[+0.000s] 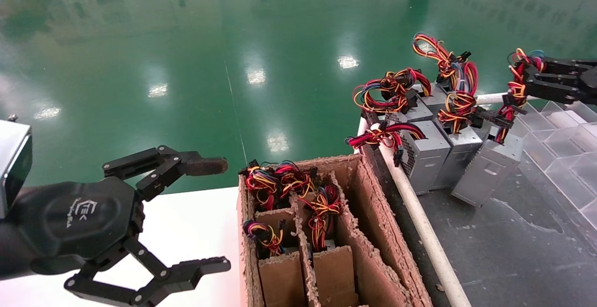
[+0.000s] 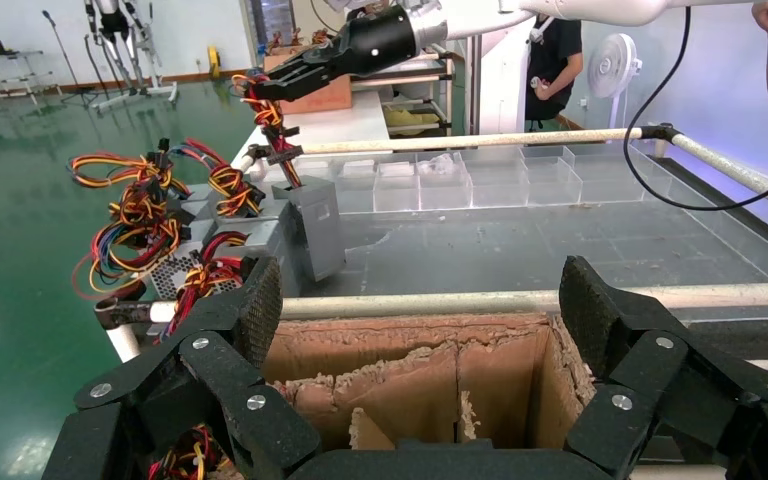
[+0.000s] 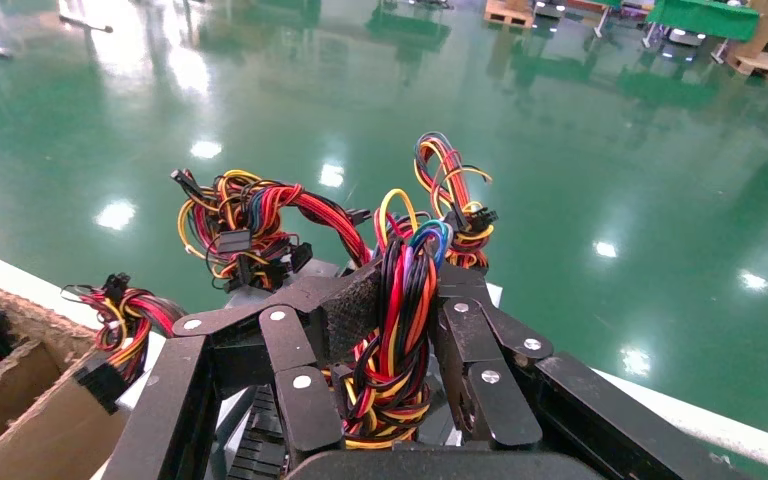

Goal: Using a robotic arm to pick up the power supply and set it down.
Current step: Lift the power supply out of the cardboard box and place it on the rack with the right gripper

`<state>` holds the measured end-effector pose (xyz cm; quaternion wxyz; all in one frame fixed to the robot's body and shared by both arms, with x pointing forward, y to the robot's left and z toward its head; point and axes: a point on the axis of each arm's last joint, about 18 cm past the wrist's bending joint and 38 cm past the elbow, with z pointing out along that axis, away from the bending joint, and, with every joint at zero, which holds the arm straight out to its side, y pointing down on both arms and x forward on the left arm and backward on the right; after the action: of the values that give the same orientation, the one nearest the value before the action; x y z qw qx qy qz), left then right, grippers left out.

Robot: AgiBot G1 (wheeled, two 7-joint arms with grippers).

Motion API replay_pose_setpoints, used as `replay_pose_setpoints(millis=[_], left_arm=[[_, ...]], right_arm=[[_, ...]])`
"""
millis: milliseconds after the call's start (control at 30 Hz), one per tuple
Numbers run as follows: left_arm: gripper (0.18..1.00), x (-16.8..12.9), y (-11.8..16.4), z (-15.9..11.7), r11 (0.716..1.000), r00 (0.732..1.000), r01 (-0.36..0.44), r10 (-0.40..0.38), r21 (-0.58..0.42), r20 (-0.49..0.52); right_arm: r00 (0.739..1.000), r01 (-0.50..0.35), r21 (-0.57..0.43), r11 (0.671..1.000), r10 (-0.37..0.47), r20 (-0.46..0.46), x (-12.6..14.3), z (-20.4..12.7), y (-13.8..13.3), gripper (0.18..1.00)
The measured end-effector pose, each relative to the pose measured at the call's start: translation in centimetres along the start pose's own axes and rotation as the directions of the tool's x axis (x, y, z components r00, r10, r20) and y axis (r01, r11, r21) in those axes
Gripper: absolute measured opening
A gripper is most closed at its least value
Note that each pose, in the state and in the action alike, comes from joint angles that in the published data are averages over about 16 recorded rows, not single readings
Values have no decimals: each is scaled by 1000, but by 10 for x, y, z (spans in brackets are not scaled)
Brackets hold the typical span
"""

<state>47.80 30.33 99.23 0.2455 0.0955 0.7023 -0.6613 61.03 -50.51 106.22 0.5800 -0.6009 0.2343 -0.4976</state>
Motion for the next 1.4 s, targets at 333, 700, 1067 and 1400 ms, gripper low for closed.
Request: replay_pose_setpoints(millis=[333, 700, 1067, 1400], left_arm=[[1001, 0, 0, 0, 1000, 1000, 0, 0, 0, 0], [1001, 0, 0, 0, 1000, 1000, 0, 0, 0, 0], [1001, 0, 0, 0, 1000, 1000, 0, 0, 0, 0], [1001, 0, 0, 0, 1000, 1000, 0, 0, 0, 0]], right_arm=[[999, 14, -23, 1000, -14, -30, 0, 30, -8, 192], [999, 47, -27, 999, -48, -16, -10, 61, -20, 192], [998, 70, -57, 996, -70, 10, -21, 77, -13, 192], [999, 52, -72, 996, -52, 5, -21, 76, -3, 198]])
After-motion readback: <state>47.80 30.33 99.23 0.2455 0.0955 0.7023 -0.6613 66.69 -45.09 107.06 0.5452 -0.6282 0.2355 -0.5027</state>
